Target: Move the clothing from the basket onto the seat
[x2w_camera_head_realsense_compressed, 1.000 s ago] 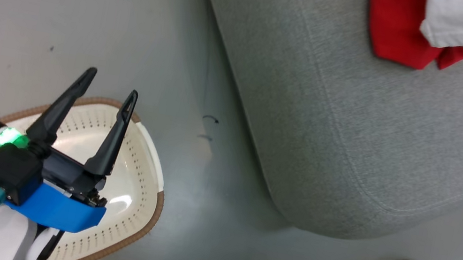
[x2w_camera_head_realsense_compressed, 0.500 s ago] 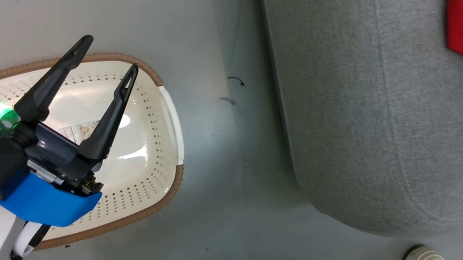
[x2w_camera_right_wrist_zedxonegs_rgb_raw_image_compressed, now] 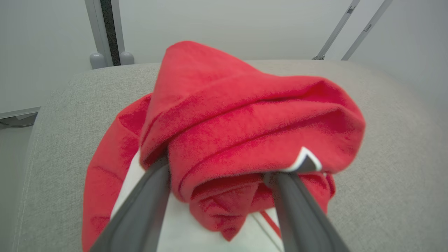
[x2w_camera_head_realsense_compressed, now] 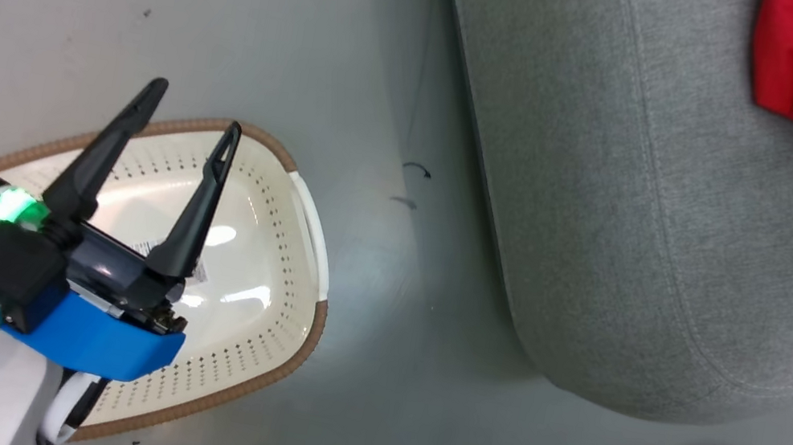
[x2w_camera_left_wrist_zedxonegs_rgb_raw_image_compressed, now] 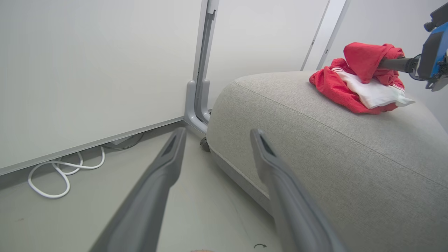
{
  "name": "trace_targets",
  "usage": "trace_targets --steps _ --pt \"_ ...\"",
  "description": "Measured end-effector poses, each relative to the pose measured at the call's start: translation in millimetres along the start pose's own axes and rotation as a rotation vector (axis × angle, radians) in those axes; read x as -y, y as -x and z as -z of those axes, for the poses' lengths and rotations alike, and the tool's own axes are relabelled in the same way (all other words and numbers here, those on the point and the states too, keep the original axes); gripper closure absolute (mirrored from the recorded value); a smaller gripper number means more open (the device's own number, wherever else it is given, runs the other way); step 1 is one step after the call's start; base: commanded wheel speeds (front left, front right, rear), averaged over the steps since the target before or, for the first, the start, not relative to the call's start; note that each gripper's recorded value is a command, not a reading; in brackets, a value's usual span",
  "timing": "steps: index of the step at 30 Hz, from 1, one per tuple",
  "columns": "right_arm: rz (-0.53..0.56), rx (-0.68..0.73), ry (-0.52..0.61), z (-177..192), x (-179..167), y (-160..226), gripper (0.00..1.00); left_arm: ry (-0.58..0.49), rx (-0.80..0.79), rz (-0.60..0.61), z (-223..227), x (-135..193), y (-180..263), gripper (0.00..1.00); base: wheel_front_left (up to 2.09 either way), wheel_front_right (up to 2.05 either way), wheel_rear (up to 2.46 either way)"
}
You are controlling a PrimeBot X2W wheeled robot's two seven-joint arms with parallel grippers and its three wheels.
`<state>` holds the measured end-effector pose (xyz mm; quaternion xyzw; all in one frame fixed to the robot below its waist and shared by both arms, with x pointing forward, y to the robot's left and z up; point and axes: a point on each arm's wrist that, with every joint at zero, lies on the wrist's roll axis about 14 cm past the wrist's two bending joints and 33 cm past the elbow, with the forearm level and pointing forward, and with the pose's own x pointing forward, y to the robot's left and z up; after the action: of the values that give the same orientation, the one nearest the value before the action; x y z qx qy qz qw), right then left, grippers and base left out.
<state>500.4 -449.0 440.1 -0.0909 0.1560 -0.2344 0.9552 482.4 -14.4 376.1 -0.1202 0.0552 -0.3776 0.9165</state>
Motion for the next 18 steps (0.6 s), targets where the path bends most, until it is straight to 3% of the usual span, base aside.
trace_targets --steps 8,18 --pt "-0.072 -0.009 -0.015 5 -15 35 0.00 -0.007 0.020 -0.042 -26 12 8 0.00 0.00 0.00 0.00" --pt "-0.193 0.137 -0.081 -22 -40 93 0.00 -0.015 0.062 -0.156 -64 22 39 0.00 0.00 0.00 0.00"
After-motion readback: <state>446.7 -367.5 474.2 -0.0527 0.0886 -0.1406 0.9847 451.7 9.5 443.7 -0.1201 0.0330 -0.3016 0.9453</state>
